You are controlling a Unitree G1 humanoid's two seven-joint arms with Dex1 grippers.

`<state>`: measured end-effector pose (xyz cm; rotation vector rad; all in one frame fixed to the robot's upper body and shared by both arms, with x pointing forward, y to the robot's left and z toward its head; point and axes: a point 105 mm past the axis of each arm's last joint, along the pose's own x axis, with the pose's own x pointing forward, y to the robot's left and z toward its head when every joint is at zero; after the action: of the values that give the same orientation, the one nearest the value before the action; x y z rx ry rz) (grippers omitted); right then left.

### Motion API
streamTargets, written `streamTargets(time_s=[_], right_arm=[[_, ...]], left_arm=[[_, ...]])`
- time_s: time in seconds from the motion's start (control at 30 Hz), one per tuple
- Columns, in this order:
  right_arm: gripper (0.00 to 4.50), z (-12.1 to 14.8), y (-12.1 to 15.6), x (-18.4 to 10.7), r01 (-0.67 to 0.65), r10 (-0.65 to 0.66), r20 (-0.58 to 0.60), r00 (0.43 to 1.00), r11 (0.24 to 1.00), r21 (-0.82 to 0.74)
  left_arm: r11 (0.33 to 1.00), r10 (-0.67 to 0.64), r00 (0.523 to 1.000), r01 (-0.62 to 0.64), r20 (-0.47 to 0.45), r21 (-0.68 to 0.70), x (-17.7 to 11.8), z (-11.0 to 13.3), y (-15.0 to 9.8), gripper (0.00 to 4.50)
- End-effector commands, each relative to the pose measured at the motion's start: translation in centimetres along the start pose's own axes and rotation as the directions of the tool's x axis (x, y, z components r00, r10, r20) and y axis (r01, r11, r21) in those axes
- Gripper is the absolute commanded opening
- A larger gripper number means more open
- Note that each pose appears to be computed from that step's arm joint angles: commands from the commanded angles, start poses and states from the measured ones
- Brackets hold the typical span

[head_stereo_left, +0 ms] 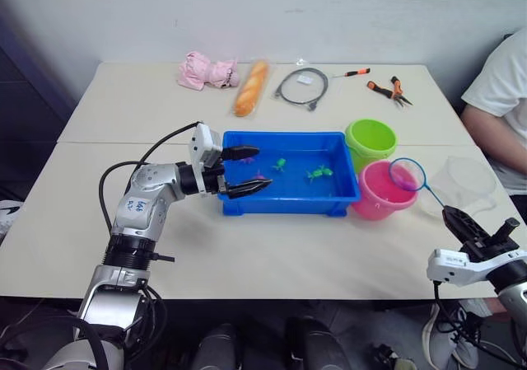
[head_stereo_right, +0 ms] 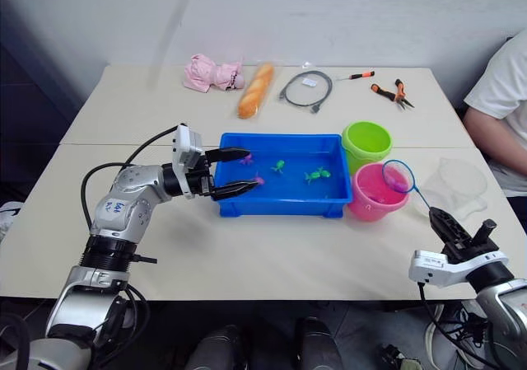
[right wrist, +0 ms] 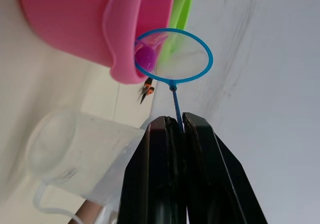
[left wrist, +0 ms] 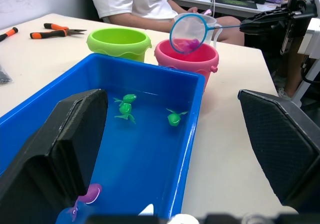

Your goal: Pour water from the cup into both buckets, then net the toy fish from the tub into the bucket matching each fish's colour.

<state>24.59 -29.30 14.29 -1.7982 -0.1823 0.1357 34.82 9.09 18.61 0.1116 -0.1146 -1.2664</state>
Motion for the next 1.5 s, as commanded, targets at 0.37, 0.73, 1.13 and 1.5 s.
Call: streamTargets(time_s=[0.37,0.73,1.13,1.5], right_arm=[[0.0,-0.6,-1.6,0.7,0.06,-0.059,0.032,0.998,0.997,-0.046],[0.0,0.4,-0.9,0.0,0.071,-0.071,0.018,0.997,0.996,-0.05],[0.0,0.0,-1.4,0.2,0.124,-0.121,0.033,0.992,0.985,-0.116],[0.0,-0.3,-1.4,-0.1,0.129,-0.128,0.008,0.992,0.985,-0.118]], left_arm=[[0.999,-0.001,1.0,0.0,0.029,0.043,0.1,1.4,0.4,4.46],[0.999,0.005,1.0,-0.006,0.027,0.046,-0.1,1.1,0.2,4.46],[0.999,0.003,0.999,-0.005,0.05,0.042,0.5,1.4,0.2,4.46],[0.999,0.012,0.999,-0.014,0.051,0.041,0.6,1.3,0.3,4.46]])
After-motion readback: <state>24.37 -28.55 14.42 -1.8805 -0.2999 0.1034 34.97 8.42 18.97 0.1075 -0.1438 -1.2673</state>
